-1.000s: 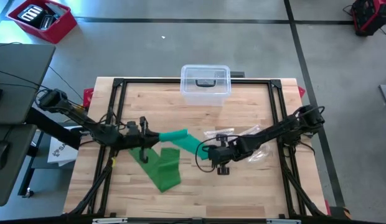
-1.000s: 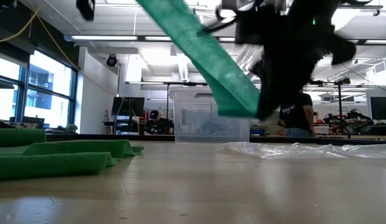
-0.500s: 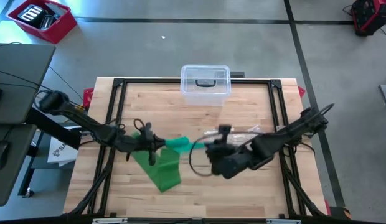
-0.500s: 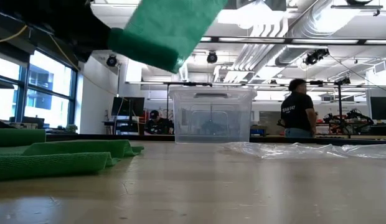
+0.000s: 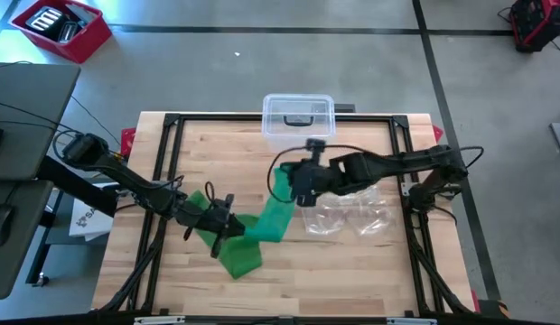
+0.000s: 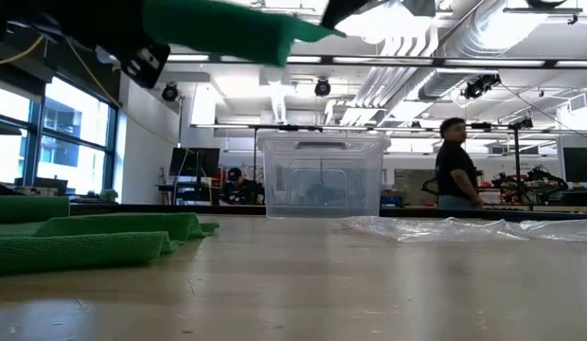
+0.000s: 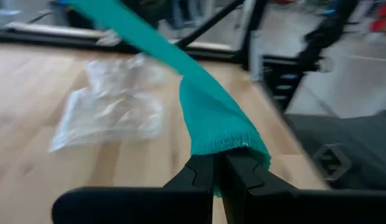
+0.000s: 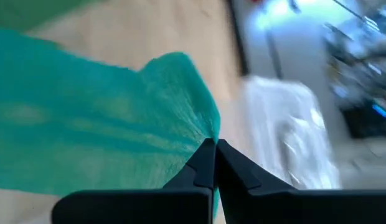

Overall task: Roll bandage
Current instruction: Roll the blue bandage

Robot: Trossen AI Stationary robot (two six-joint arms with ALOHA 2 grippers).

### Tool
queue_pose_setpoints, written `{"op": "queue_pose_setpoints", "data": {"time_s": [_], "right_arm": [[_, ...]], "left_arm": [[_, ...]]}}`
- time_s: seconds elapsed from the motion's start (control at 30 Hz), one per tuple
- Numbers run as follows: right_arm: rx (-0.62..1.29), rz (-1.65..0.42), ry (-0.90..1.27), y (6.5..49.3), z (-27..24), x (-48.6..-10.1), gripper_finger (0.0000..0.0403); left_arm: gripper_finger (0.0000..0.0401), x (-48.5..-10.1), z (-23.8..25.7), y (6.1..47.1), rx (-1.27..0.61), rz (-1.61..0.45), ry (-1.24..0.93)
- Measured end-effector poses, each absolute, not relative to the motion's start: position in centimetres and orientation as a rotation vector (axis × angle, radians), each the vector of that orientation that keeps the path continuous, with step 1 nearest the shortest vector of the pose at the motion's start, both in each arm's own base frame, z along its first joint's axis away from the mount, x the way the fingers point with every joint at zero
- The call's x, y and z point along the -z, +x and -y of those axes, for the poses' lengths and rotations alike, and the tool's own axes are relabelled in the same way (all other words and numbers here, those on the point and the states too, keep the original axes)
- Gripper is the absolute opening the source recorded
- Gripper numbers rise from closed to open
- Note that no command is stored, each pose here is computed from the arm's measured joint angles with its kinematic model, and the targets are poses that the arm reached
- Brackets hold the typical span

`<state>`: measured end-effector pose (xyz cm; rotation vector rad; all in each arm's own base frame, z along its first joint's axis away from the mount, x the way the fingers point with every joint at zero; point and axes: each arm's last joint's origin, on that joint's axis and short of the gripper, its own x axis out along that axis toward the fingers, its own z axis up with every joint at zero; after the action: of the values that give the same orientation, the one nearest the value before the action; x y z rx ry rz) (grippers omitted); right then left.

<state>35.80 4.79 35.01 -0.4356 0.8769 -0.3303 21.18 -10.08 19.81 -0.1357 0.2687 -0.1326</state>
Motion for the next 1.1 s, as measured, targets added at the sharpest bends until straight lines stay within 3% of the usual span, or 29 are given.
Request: {"op": "queue_pose_setpoints", "data": {"time_s": [0.2, 0.37, 0.47, 0.57, 0.67, 0.8, 0.93, 1.1], "right_arm": [[0.166, -0.767, -0.466, 35.7, -8.8, -36.0, 0.0], [-0.221, -0.697, -0.479, 34.1, -14.1, -37.5, 0.0], [-0.307, -0.628, -0.514, 33.0, -16.5, -38.9, 0.0], [-0.25, -0.529, -0.539, 32.3, -17.2, -41.1, 0.0], [-0.06, -0.453, -0.59, 32.4, -16.8, -42.5, 0.0], [0.179, -0.5, -0.592, 33.5, -13.6, -42.5, 0.0], [0.302, -0.632, -0.541, 35.1, -8.6, -40.6, 0.0], [0.355, -0.855, -0.468, 36.1, -2.8, -35.2, 0.0]], "left_arm": [[0.0001, -18.6, 8.1, 21.5, -0.076, -0.367, -0.157], [0.0001, -18.2, 6.6, 21.8, -0.179, -0.39, -0.168], [0.0001, -18.1, 6.1, 22.0, -0.195, -0.395, -0.154], [0.0001, -18.0, 5.9, 22.2, -0.194, -0.392, -0.166], [0.0001, -17.9, 6.1, 22.7, -0.13, -0.383, -0.185], [0.0001, -17.4, 7.1, 23.2, 0.039, -0.385, -0.227], [0.0001, -16.8, 8.5, 23.6, 0.208, -0.397, -0.252], [0.0001, -16.9, 10.7, 23.4, 0.339, -0.328, -0.195]]}}
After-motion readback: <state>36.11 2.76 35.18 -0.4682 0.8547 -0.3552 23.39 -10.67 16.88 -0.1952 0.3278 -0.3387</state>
